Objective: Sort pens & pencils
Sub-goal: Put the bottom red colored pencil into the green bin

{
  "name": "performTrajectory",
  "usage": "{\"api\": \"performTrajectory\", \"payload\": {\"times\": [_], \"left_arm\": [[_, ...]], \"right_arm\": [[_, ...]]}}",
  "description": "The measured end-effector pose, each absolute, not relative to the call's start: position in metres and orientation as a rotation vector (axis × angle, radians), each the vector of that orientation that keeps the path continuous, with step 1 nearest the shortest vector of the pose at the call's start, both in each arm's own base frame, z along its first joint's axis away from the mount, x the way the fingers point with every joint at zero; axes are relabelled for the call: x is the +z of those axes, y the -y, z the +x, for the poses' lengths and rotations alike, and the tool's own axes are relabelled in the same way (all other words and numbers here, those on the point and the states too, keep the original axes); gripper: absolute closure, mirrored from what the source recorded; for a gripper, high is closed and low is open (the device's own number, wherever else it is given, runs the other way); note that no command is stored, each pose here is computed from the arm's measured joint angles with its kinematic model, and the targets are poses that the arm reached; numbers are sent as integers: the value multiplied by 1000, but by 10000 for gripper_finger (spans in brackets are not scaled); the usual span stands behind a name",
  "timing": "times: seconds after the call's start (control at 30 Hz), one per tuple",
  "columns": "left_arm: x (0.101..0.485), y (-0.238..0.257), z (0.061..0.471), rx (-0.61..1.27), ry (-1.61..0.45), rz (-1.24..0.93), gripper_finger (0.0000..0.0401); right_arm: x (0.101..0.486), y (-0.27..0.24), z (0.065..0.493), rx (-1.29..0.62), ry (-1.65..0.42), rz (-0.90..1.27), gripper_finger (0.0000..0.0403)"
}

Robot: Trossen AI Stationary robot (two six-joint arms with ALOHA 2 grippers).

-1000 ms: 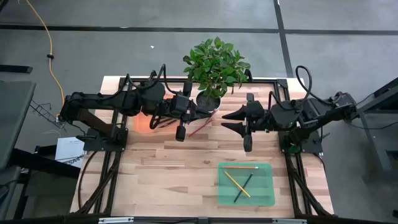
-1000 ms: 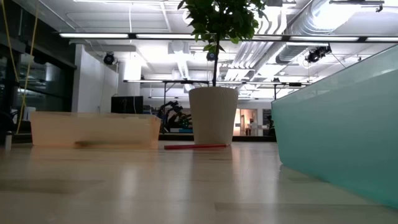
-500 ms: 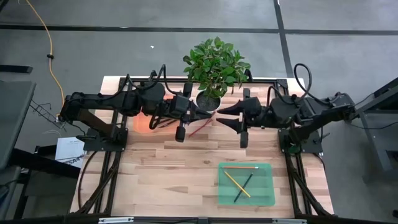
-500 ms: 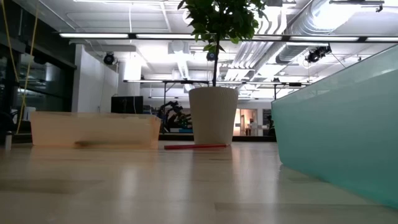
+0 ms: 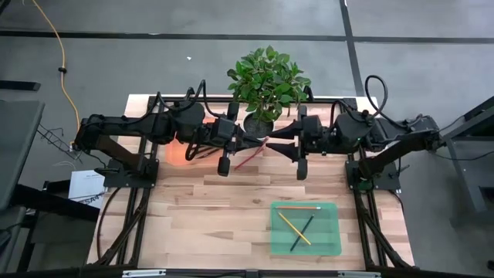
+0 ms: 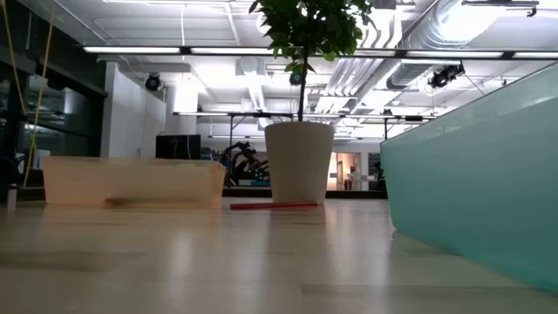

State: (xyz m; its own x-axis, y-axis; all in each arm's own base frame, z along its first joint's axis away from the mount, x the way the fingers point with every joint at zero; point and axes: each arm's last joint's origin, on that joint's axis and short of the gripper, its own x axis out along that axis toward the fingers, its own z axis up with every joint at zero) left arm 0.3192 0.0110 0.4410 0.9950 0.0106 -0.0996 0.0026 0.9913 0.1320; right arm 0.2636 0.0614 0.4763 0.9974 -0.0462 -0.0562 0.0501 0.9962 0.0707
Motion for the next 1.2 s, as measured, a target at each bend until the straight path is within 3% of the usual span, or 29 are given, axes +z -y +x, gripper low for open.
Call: {"api": "performTrajectory", "payload": {"times": [0.7, 1.2], "left_arm": [[440, -11, 319, 3, -106, 134, 398], [441, -11, 319, -8, -101, 131, 398]], "right_arm": [[475, -60, 272, -28, -38, 59, 289], [474, -60, 272, -57, -45, 31, 372]]}}
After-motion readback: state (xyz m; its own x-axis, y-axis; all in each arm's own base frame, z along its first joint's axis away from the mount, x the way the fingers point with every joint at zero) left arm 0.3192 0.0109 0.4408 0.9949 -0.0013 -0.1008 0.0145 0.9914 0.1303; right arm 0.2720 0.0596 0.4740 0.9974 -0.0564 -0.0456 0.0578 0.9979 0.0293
